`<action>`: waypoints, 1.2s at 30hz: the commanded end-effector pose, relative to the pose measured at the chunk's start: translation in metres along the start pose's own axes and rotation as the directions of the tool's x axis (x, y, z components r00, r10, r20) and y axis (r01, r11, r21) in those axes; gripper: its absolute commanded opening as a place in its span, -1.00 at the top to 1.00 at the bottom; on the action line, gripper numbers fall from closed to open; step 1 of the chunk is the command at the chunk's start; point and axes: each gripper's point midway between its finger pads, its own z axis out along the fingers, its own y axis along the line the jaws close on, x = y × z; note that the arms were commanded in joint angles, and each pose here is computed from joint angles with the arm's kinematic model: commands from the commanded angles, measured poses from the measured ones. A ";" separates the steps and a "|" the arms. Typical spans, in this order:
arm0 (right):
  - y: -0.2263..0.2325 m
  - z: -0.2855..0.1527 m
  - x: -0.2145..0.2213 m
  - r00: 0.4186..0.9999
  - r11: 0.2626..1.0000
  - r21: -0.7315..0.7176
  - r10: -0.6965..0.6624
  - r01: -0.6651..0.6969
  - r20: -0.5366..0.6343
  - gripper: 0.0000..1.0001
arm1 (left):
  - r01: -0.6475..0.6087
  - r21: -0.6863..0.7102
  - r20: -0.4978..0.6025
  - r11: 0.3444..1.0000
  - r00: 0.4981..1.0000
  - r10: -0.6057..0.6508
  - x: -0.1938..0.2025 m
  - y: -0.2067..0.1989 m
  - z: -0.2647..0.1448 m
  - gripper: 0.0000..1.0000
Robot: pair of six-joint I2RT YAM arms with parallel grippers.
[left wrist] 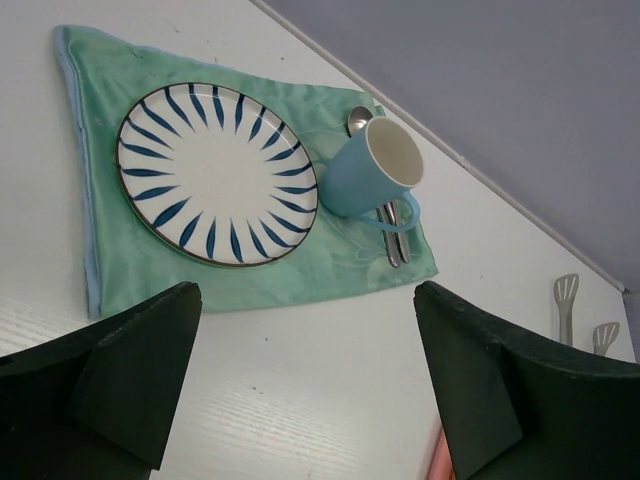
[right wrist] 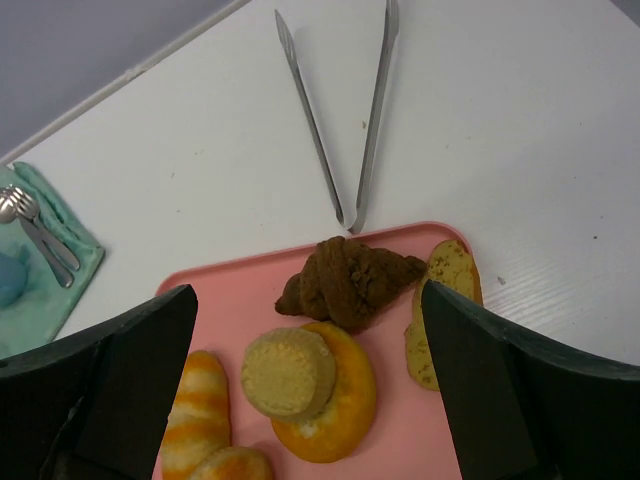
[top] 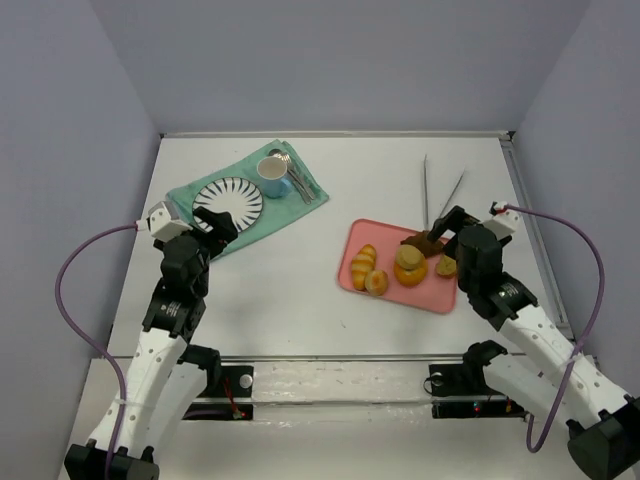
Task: Place the bread
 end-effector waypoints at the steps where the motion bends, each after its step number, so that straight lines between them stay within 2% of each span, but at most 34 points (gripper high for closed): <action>1: 0.007 0.002 -0.016 0.999 1.000 -0.003 0.012 -0.012 0.042 -0.99 | 0.017 0.050 0.074 0.999 0.997 -0.021 -0.027 -0.015 -0.006 -0.98; 7: 0.009 0.005 -0.004 1.000 0.999 -0.012 -0.030 0.030 0.000 -0.99 | 0.017 0.051 0.068 0.999 0.997 -0.021 -0.025 -0.016 -0.005 -0.98; 14: 0.001 0.014 0.010 0.999 0.998 0.054 -0.033 0.035 -0.035 -0.99 | 0.011 0.054 0.055 0.998 0.998 -0.014 -0.023 -0.017 -0.002 -0.98; 17: 0.005 0.024 0.019 0.992 0.994 0.072 -0.081 0.087 -0.093 -0.99 | 0.013 0.062 0.047 0.998 0.999 -0.016 -0.020 -0.018 -0.002 -0.98; 18: 0.010 0.032 0.027 0.981 0.987 0.078 -0.132 0.144 -0.143 -0.99 | 0.012 0.068 0.045 0.998 0.999 -0.015 -0.020 -0.019 -0.002 -0.98; 23: 0.005 0.073 0.044 0.928 0.969 0.091 -0.189 0.229 -0.323 -0.99 | 0.004 0.080 0.040 0.997 0.999 -0.008 -0.019 -0.021 -0.003 -0.98; 27: 0.006 0.113 0.050 0.891 0.955 0.095 -0.224 0.282 -0.395 -0.99 | 0.000 0.080 0.045 0.997 0.999 -0.003 -0.021 -0.021 -0.003 -0.98; 28: 0.016 0.125 0.041 0.889 0.954 0.072 -0.243 0.291 -0.388 -0.99 | -0.002 0.080 0.045 0.997 0.999 -0.002 -0.021 -0.021 -0.003 -0.98; 29: 0.010 0.138 0.054 0.870 0.949 0.079 -0.243 0.304 -0.429 -0.99 | -0.002 0.077 0.046 0.997 0.999 -0.001 -0.021 -0.020 -0.003 -0.98; 31: 0.019 0.157 0.050 0.868 0.956 0.055 -0.237 0.289 -0.437 -0.99 | -0.005 0.076 0.048 0.997 0.999 0.001 -0.021 -0.020 -0.004 -0.98; 36: -0.011 0.205 0.076 0.822 0.948 0.132 -0.175 0.289 -0.542 -0.99 | -0.005 0.053 0.060 0.999 0.998 0.002 -0.024 -0.016 -0.003 -0.98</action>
